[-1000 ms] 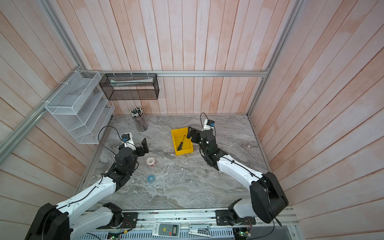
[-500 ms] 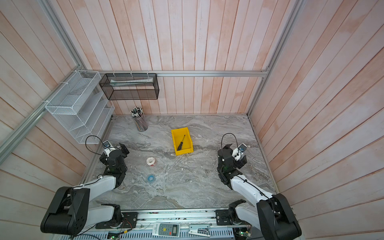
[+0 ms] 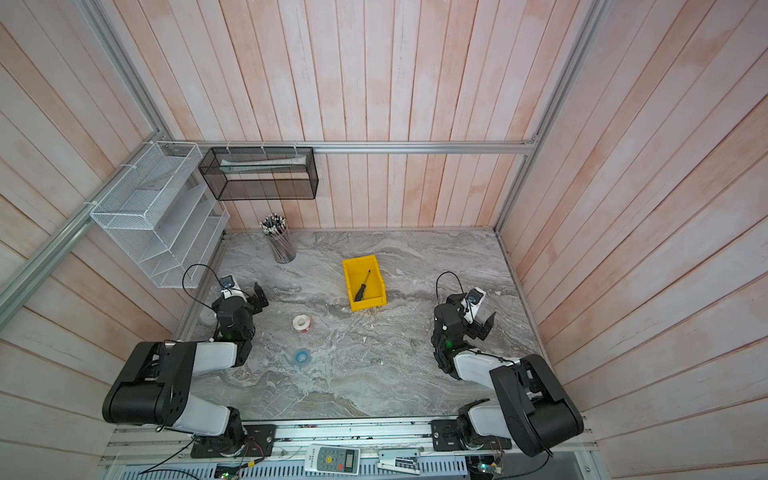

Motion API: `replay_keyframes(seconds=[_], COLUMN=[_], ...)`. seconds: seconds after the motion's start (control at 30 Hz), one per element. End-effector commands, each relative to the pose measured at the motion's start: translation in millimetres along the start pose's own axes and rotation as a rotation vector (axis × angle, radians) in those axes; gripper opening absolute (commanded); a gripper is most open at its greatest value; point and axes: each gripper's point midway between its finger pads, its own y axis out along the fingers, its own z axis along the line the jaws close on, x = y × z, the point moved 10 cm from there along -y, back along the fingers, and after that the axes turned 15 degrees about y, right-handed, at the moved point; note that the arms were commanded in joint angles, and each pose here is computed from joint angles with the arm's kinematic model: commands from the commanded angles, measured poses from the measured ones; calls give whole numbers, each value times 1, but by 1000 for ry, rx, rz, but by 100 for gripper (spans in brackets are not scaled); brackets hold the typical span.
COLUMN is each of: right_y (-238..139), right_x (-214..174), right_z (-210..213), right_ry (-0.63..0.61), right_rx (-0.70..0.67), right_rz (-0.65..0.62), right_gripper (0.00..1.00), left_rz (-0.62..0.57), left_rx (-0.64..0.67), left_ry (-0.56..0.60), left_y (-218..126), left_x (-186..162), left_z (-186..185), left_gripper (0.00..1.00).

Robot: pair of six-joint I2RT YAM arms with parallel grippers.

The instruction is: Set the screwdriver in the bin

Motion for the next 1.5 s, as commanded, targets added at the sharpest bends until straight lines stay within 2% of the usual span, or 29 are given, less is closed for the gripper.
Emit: replay_keyframes(seconds=[0.0,0.1,0.27,0.37,0.4,0.47,0.6,0.67,1.17,1.3,1.47], right_y=[0,-1,-4,-5,-6,-8,-12,-12,-16,-11,10], right_x=[3,4,6,9,10,12,10,8,1,-1,-2], right_z=[3,0,-4,-8,-11,-16,-25,-21,2,5,2], right_ry=[24,29,29,44,54,77,109,87,-71,-84,-54], right_rx=[62,66,86,64,50,40,48,37,217,269,355], right_rz=[-27,-58,-107,-145,-160,-189,-229,-244,-229,-188,-73], right_gripper=[99,99,99,99,99,99,99,99,100,100,100], left_rz=[-31,-69,-111,-224,-265,-203,-186,-189,-181,-181,-182], left_rx=[-39,-133,-178,-273,-267,-282,-286,-287,-289,-291,-291], left_ry=[20,62,74,108,119,123,109,108,107,107,108], left_y=[3,0,-8,-26,-30,-27,-20,-19,-18,-18,-18], left_x=[7,7,5,-6,-7,-7,-7,-6,-6,-6,-6], left_z=[-4,-10,-11,-15,-16,-17,-16,-16,-16,-16,-16], left_gripper=[100,100,100,100,100,100,100,100,100,100,100])
